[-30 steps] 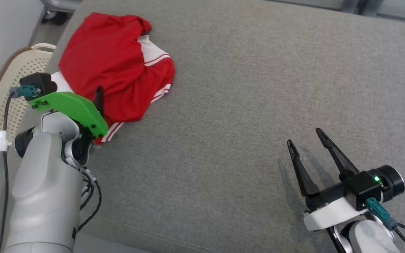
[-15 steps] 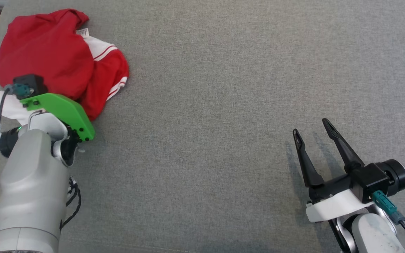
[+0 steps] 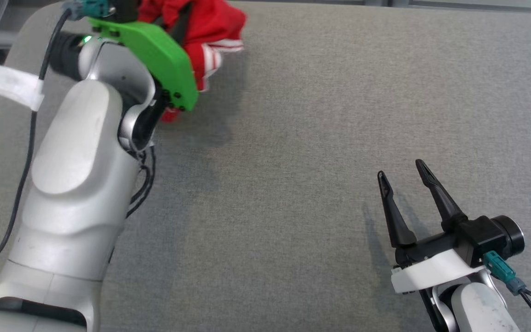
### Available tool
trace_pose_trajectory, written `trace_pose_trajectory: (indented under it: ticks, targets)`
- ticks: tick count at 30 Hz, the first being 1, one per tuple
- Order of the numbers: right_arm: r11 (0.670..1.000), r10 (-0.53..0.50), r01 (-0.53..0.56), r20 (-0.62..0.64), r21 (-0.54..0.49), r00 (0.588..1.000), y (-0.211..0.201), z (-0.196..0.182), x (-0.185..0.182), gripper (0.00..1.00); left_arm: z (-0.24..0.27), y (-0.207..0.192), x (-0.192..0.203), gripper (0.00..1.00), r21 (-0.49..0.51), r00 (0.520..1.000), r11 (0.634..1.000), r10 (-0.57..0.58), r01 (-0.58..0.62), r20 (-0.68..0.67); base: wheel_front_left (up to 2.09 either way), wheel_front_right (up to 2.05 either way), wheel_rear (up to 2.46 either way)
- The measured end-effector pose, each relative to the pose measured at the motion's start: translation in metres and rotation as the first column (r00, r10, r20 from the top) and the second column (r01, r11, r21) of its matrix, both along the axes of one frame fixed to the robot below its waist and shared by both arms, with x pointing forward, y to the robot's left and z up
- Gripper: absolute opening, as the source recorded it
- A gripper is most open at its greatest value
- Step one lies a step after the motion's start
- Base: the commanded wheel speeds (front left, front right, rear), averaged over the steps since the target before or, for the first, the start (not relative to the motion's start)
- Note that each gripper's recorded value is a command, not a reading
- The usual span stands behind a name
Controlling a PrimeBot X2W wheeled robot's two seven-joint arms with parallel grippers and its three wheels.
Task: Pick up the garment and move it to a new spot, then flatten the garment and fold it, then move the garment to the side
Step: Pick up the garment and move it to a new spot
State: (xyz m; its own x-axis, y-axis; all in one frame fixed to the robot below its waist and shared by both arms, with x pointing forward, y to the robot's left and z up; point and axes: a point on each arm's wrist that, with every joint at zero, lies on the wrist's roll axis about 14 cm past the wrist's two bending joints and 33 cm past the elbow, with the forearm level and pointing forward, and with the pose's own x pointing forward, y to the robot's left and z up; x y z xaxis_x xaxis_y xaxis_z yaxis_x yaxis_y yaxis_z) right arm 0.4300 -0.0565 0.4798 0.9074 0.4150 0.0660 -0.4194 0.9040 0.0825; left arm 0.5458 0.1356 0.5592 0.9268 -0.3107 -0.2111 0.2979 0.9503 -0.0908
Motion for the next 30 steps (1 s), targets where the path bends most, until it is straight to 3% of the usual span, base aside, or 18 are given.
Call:
trace_pose_trajectory:
  ticks: [4,9,11,15,19,23,25,26,28,30]
  targets:
    - [0.999,-0.047,0.047,0.011,0.015,0.999,-0.013,0.008,-0.003,1.0,0.048,-0.067,-0.021,0.0,-0.131,0.976,0.968,-0.204,0.213,0.076,0.0,0.0,0.0]
    - [0.992,-0.12,0.119,0.016,0.036,0.993,-0.038,0.016,-0.008,1.0,0.082,-0.129,-0.063,0.0,-0.351,0.914,0.845,-0.392,0.403,0.105,0.0,0.0,0.0]
    - [0.988,-0.147,0.146,0.013,0.049,0.989,-0.047,0.018,-0.011,1.0,0.081,-0.144,-0.077,0.0,-0.421,0.898,0.802,-0.431,0.424,0.085,0.0,0.0,0.0]
    - [0.976,-0.21,0.209,0.005,0.061,0.978,-0.069,0.02,-0.019,1.0,0.034,-0.155,-0.094,0.0,-0.544,0.896,0.769,-0.438,0.336,-0.067,0.0,0.0,0.0]
    - [0.96,-0.276,0.277,-0.019,0.048,0.961,-0.092,0.015,-0.032,1.0,-0.033,-0.148,-0.101,0.0,-0.594,0.886,0.788,-0.382,0.164,-0.262,0.0,0.0,0.0]
    - [0.946,-0.323,0.324,-0.019,0.032,0.946,-0.108,0.015,-0.04,1.0,-0.09,-0.109,-0.084,0.0,-0.418,0.913,0.906,-0.219,0.06,-0.344,0.0,0.0,0.0]
    - [0.94,-0.341,0.341,-0.022,0.022,0.94,-0.114,0.013,-0.043,1.0,-0.111,-0.093,-0.078,0.03,-0.383,0.912,0.923,-0.144,-0.016,-0.383,0.0,0.0,0.0]
    - [0.938,-0.346,0.347,-0.025,0.017,0.938,-0.116,0.012,-0.045,1.0,-0.116,-0.089,-0.075,0.32,-0.372,0.914,0.928,-0.121,-0.035,-0.388,0.0,0.0,0.0]
    - [0.938,-0.347,0.348,-0.027,0.004,0.937,-0.117,0.01,-0.045,1.0,-0.125,-0.081,-0.073,1.0,-0.339,0.917,0.939,-0.085,-0.057,-0.389,0.0,0.0,0.0]
    - [0.939,-0.343,0.343,-0.024,-0.007,0.939,-0.115,0.009,-0.045,1.0,-0.131,-0.069,-0.071,1.0,-0.304,0.923,0.95,-0.048,-0.077,-0.382,0.0,0.0,0.0]
